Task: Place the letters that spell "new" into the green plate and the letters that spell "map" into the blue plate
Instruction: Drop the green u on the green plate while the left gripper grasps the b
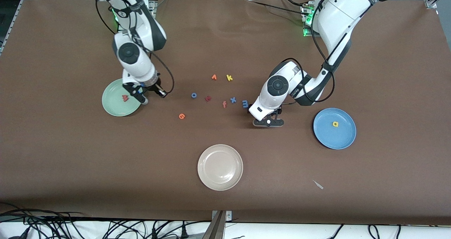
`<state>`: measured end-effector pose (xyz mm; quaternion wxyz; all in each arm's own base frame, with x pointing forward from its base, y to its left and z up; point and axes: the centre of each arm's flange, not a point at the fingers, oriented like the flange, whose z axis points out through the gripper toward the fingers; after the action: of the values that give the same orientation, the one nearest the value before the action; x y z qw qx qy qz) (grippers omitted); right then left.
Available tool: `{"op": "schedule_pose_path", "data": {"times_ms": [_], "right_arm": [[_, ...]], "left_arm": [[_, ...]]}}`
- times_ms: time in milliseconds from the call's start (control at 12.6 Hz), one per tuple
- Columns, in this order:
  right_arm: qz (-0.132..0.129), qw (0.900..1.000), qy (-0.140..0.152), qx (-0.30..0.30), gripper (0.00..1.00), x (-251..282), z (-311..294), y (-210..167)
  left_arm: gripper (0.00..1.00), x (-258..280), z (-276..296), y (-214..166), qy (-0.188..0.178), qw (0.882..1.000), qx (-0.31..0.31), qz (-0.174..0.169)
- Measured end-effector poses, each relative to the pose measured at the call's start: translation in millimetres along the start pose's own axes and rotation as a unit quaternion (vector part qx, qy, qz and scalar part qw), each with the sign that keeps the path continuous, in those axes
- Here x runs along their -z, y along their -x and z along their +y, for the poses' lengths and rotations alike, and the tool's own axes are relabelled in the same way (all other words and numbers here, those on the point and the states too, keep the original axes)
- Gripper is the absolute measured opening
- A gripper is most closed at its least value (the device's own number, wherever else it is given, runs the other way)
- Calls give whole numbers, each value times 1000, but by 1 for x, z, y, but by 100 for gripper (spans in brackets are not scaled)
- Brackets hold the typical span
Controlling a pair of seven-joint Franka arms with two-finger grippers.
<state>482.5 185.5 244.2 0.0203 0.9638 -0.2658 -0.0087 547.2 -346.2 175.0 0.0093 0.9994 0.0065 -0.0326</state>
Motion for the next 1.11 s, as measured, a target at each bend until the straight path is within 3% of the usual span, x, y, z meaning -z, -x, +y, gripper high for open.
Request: {"op": "schedule_pose_path", "data": {"times_ms": [79, 238, 318, 477, 556, 795, 1033, 1113], "right_arm": [[0, 999, 5, 39, 26, 4, 20, -22], [-5, 996, 17, 88, 26, 3, 56, -53], [-15, 994, 25, 106, 26, -2, 70, -58], [-39, 990, 43, 125, 26, -22, 91, -52], [-49, 989, 50, 127, 32, -30, 97, -46], [-58, 989, 57, 126, 65, -37, 104, -42], [-48, 989, 50, 133, 99, -29, 94, -47], [-36, 988, 40, 144, 100, -17, 79, -49]], "left_arm": [[94, -3, 0, 1, 0, 1000, 0, -2], [81, -4, 2, 2, -1, 1000, 3, -3], [81, -5, 4, 4, -1, 1000, 5, -4], [66, -7, 5, 5, -1, 1000, 6, -5], [65, -7, 5, 5, -1, 1000, 6, -5], [36, -3, 7, 3, 0, 1000, 6, -1], [28, -2, 6, 2, -1, 1000, 6, -1], [28, -2, 6, 2, -1, 1000, 5, -1]]}}
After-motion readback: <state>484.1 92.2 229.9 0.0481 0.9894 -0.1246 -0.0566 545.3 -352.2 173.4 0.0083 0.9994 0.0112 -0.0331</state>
